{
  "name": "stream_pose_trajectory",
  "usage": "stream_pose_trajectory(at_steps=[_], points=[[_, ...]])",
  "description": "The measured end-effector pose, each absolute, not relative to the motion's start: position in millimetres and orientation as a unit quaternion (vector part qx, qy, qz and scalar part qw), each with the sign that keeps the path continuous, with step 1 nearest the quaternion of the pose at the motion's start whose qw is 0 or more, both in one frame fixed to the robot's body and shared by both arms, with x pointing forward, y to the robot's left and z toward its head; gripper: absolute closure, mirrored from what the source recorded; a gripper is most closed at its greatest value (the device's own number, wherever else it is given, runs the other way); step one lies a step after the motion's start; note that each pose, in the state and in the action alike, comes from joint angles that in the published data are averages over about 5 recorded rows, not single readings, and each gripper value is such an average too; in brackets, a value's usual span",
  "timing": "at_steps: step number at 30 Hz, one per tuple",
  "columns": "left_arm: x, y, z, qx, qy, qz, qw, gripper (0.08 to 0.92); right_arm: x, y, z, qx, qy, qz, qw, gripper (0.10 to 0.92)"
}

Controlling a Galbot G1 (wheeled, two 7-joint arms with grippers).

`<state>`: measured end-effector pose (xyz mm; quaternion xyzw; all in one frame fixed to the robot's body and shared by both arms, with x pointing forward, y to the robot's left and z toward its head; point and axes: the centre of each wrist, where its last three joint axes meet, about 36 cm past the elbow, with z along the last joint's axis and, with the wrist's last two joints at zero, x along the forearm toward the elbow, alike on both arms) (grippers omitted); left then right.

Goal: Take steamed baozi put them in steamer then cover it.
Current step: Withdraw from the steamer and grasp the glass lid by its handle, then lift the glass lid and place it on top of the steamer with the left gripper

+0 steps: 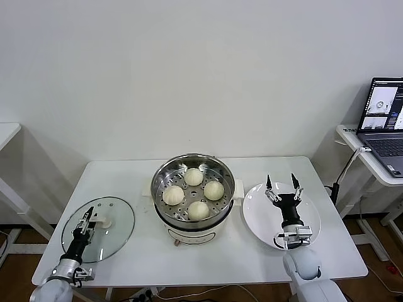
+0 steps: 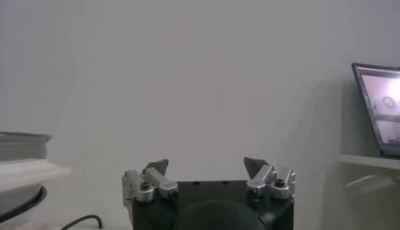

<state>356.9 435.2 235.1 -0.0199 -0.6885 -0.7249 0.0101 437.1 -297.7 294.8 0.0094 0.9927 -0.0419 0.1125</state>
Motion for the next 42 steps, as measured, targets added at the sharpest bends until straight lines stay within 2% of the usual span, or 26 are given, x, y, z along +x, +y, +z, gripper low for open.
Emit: stream_pose_trajectory(at_steps=[10, 15, 19, 27, 34, 38, 42], points=[[356, 435, 231, -0.025, -0.693, -0.72, 0.016, 0.795, 437, -297, 297, 0.008, 0.992, -0.044, 0.116, 0.2], [354, 439, 238, -0.022, -0.697, -0.717, 0.012, 0.813, 437, -297, 298, 0.007, 0.992, -0.045, 0.118, 0.2], [354, 443, 254, -0.007, -0.701, -0.713, 0.005, 0.813, 435, -298, 298, 0.008, 0.992, -0.046, 0.118, 0.2], [355, 441, 318, 0.053, -0.704, -0.708, -0.023, 0.813, 433, -298, 298, 0.009, 0.992, -0.046, 0.118, 0.2], [363, 401, 392, 0.103, -0.7, -0.703, -0.072, 0.813, 429, -301, 298, 0.01, 0.992, -0.049, 0.116, 0.2], [365, 362, 431, 0.112, -0.701, -0.696, -0.107, 0.813, 427, -305, 299, 0.011, 0.992, -0.053, 0.114, 0.2], [363, 313, 457, 0.104, -0.713, -0.68, -0.133, 0.813, 424, -309, 298, 0.012, 0.992, -0.057, 0.109, 0.2]])
